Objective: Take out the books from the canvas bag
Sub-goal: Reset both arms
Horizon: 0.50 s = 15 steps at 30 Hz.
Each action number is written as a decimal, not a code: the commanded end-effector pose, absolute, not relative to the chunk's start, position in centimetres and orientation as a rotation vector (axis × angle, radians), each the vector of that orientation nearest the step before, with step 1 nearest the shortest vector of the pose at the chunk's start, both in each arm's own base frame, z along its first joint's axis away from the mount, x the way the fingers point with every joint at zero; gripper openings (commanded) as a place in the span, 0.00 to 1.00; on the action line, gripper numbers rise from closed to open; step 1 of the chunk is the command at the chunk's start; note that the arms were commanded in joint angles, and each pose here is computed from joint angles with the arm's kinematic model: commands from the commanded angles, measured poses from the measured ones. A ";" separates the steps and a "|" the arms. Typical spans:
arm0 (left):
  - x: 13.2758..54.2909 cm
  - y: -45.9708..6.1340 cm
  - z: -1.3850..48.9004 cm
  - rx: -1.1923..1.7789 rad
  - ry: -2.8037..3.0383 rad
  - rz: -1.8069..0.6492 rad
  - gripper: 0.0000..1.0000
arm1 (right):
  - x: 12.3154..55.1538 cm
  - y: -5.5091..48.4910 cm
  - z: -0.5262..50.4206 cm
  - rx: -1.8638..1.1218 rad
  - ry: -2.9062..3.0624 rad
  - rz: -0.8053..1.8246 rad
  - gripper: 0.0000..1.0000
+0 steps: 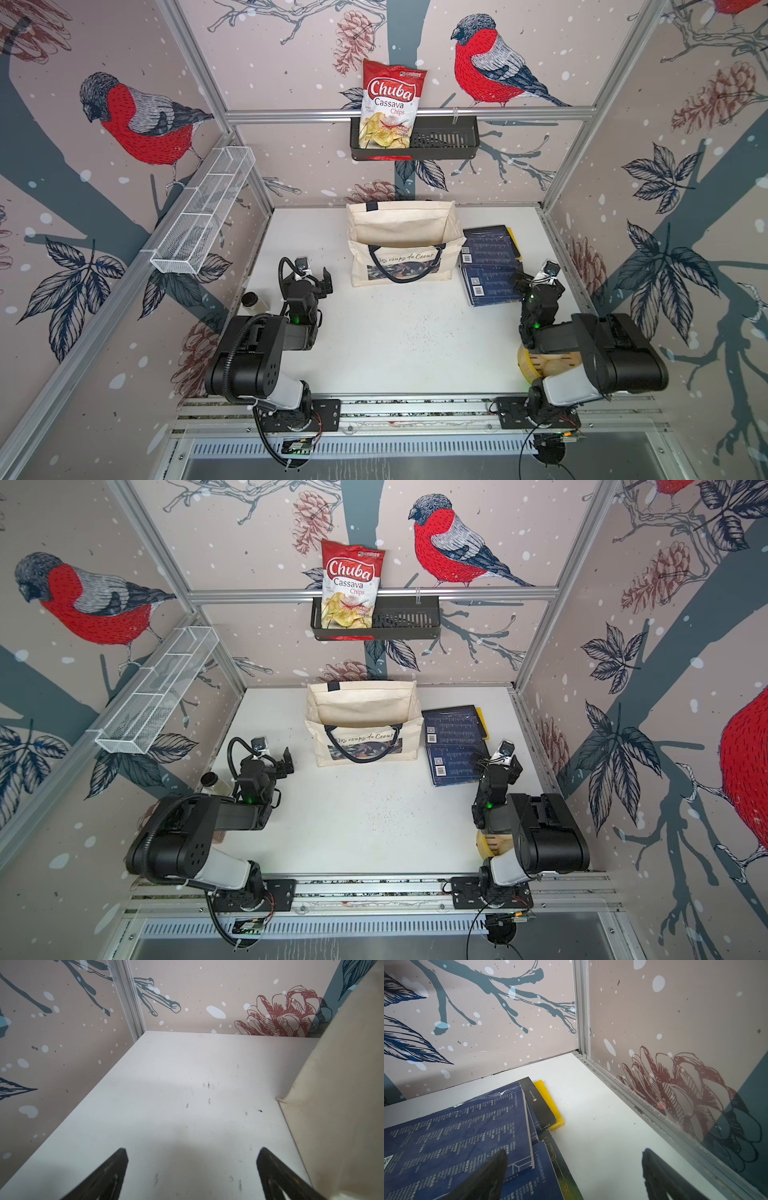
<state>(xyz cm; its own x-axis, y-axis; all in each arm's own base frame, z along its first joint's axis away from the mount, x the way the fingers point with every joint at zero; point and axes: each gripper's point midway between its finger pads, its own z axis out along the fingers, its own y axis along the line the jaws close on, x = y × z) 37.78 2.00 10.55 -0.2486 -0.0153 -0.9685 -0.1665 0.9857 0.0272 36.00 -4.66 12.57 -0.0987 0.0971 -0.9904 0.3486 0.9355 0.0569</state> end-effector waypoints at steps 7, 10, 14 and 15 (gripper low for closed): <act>38.3 1.6 12.1 -0.129 1.754 0.099 0.98 | 36.1 -4.5 12.9 0.352 1.653 -0.199 1.00; 38.3 1.6 12.1 -0.129 1.754 0.099 0.98 | 36.1 -4.5 13.0 0.352 1.652 -0.199 1.00; 38.3 1.6 12.2 -0.129 1.752 0.100 0.98 | 36.1 -4.5 12.9 0.352 1.654 -0.200 1.00; 38.3 1.5 12.2 -0.128 1.751 0.099 0.98 | 36.1 -4.6 13.0 0.353 1.652 -0.200 1.00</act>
